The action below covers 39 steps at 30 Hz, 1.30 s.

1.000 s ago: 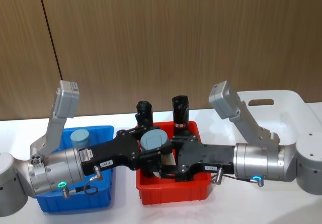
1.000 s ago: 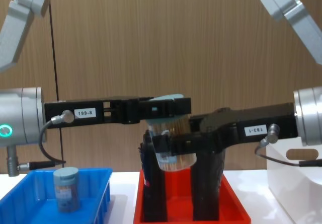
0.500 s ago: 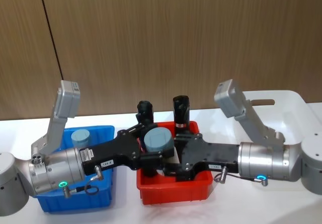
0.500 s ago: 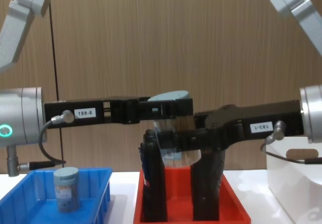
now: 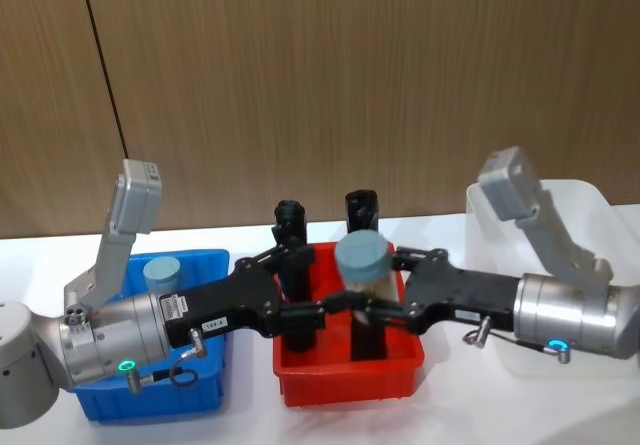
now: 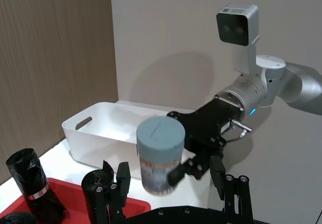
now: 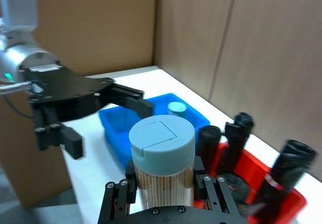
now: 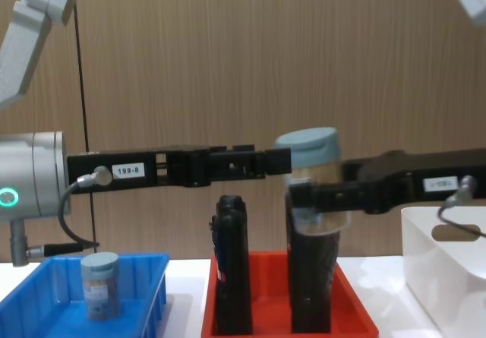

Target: Pick the cotton swabs from the blue box and place them into the white box.

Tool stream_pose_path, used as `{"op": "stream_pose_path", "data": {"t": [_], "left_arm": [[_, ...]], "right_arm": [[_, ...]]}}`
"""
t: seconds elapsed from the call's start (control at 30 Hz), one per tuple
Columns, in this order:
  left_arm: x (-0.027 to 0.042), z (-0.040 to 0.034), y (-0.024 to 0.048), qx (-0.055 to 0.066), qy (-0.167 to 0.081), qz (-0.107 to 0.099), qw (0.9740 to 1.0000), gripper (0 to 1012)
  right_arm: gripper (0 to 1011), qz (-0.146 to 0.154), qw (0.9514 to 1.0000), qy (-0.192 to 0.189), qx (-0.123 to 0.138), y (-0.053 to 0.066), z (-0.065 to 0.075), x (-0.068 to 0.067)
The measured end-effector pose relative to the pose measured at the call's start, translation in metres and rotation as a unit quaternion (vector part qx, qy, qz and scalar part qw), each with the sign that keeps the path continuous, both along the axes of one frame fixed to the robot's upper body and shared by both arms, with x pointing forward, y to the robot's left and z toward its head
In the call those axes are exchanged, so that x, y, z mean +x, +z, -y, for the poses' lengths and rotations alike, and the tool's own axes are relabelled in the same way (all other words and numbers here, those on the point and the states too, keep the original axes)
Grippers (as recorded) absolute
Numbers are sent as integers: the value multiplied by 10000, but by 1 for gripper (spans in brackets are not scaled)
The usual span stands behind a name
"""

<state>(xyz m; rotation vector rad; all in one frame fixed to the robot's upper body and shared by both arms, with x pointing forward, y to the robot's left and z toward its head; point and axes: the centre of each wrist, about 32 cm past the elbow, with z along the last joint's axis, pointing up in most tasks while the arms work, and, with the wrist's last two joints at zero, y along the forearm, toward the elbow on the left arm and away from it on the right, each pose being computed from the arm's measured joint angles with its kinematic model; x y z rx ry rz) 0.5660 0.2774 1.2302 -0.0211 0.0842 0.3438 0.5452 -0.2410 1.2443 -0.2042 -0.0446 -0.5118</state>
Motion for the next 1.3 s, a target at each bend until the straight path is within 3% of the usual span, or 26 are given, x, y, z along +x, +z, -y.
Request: {"op": "stream_pose_path", "data": {"t": [0.43,0.8,1.0,1.03,1.13,1.17,1.23,1.3], "left_arm": [[0,0,0,0,0,0,10000,1003],[0,0,0,0,0,0,10000,1003],[0,0,0,0,0,0,10000,1003],[0,0,0,0,0,0,10000,1003],[0,0,0,0,0,0,10000,1003],[0,0,0,0,0,0,10000,1003],[0,0,0,0,0,0,10000,1003],[0,0,0,0,0,0,10000,1003]], "right_arm": [[636,109,9960,-884,97,-29,355,9],[636,166,9858,-1671,92,-59,583,68],[636,181,9753,-2203,21,-90,701,142],[636,181,9753,-2203,21,-90,701,142],[636,176,9679,-2507,-51,-118,760,200],[636,176,9679,-2507,-51,-118,760,200],[636,165,9614,-2743,-119,-146,799,249],[636,145,9579,-2864,-153,-166,821,280]]}}
